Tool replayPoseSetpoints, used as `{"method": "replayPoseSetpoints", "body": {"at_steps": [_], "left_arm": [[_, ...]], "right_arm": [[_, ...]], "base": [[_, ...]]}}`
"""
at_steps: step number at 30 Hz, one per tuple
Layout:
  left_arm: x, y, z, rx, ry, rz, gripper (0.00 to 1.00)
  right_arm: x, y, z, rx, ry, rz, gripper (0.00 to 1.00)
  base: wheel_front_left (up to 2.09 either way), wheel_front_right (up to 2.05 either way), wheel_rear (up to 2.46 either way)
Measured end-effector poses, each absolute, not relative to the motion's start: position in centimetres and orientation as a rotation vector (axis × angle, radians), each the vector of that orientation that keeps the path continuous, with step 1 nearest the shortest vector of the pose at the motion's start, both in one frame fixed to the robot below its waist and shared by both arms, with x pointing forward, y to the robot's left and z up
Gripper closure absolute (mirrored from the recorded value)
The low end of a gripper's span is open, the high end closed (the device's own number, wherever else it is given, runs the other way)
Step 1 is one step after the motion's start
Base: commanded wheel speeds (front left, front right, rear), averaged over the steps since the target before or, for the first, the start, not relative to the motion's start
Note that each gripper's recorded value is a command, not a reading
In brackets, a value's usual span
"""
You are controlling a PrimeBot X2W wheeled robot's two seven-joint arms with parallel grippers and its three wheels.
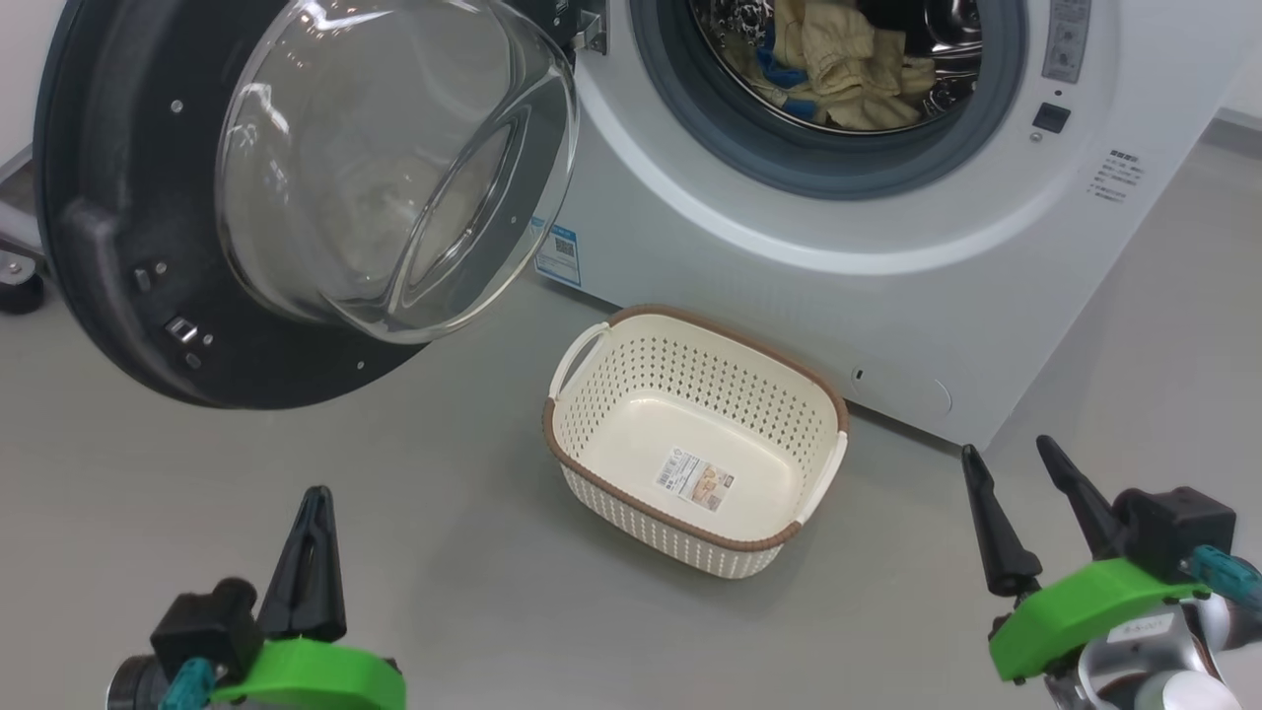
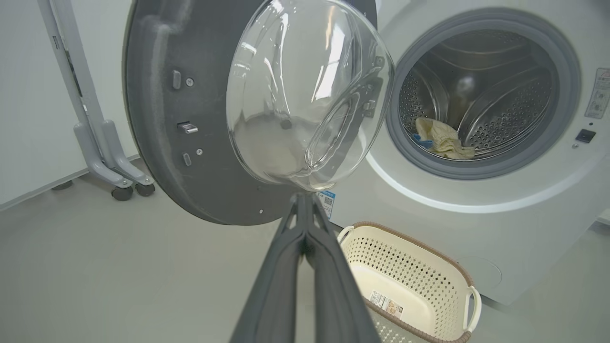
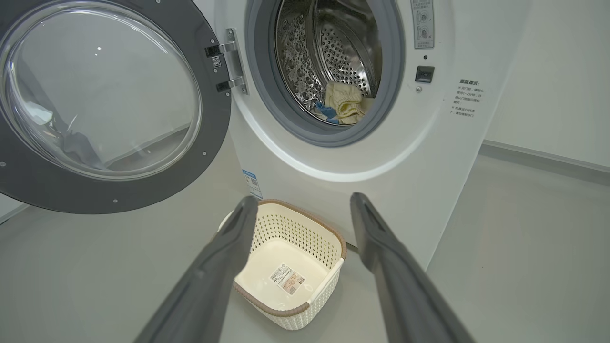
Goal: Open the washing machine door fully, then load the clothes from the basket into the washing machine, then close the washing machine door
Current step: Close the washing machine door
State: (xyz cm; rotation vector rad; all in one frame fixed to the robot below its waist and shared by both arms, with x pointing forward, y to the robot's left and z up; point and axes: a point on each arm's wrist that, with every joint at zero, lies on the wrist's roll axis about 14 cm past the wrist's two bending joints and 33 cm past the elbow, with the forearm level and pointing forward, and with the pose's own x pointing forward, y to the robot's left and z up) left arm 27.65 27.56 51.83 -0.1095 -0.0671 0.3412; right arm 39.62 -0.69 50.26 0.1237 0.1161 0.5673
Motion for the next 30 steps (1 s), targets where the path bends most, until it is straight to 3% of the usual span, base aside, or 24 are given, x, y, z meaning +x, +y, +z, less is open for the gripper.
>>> {"method": "replayPoseSetpoints", "body": {"at_steps": [12, 21, 30], "left_arm": [[28.6, 27.2, 57.5, -0.520, -0.300, 0.217, 1.00], [29.4, 31.9, 65.2, -0.750, -0.543, 0.147, 1.00], [30.0, 37.5, 68.4, -0.954, -0.637, 0.129, 1.00]], "right_arm": [[39.9, -1.9, 50.9, 0.120, 0.094, 0.530, 0.00], [39.9, -2.6, 51.0, 0.121, 0.091, 0.512, 0.00], [40.0, -3.6, 50.7, 0.123, 0.106, 0.483, 0.00]], "base": [[0.00, 0.00, 0.00], [0.00, 0.00, 0.00], [0.00, 0.00, 0.00]]}}
